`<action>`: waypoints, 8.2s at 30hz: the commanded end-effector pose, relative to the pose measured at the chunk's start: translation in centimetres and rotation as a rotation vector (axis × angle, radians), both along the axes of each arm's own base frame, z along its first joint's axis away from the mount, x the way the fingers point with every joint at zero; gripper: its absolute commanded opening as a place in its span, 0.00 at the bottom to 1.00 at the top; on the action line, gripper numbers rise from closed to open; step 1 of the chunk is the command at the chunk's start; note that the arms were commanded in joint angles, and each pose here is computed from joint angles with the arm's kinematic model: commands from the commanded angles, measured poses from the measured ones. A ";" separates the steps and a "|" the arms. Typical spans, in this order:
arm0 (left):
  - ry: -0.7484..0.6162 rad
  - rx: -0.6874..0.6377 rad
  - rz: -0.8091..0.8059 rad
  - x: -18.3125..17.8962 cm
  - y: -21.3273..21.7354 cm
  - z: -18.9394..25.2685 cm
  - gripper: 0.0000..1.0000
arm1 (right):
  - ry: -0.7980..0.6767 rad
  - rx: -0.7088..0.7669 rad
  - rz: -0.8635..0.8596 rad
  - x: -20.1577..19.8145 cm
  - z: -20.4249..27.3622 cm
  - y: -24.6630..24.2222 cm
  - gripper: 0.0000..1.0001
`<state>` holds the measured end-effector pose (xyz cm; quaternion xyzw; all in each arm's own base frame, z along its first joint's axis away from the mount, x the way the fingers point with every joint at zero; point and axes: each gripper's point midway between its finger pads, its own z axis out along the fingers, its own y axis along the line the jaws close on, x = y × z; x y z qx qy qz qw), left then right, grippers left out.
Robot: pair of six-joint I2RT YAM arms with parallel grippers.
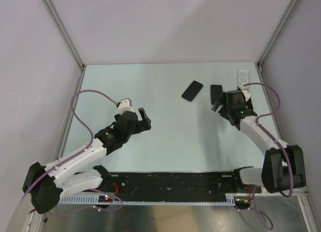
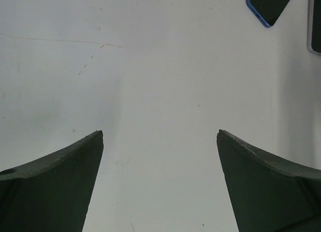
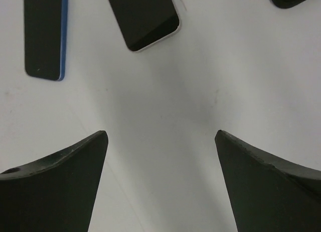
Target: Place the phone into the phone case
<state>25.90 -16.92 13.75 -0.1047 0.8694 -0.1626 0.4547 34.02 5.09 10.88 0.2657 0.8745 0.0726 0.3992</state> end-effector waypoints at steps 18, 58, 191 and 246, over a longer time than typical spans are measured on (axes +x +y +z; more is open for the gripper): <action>0.048 -0.050 -0.030 2.5 -1.9 1.1 0.98 | 0.061 -0.127 -0.183 12.0 -2.2 -11.2 0.88; 0.124 -0.135 -0.081 1.5 -2.9 0.2 0.98 | 0.373 -0.038 -0.140 8.9 -7.0 -11.1 0.00; 0.377 -0.176 0.208 2.8 -0.8 -8.5 0.97 | 0.412 0.032 0.783 -4.1 -5.0 17.8 0.25; 0.406 -0.163 0.177 2.6 -1.4 -9.3 0.95 | 0.438 -0.101 0.862 -5.8 -5.5 26.9 0.59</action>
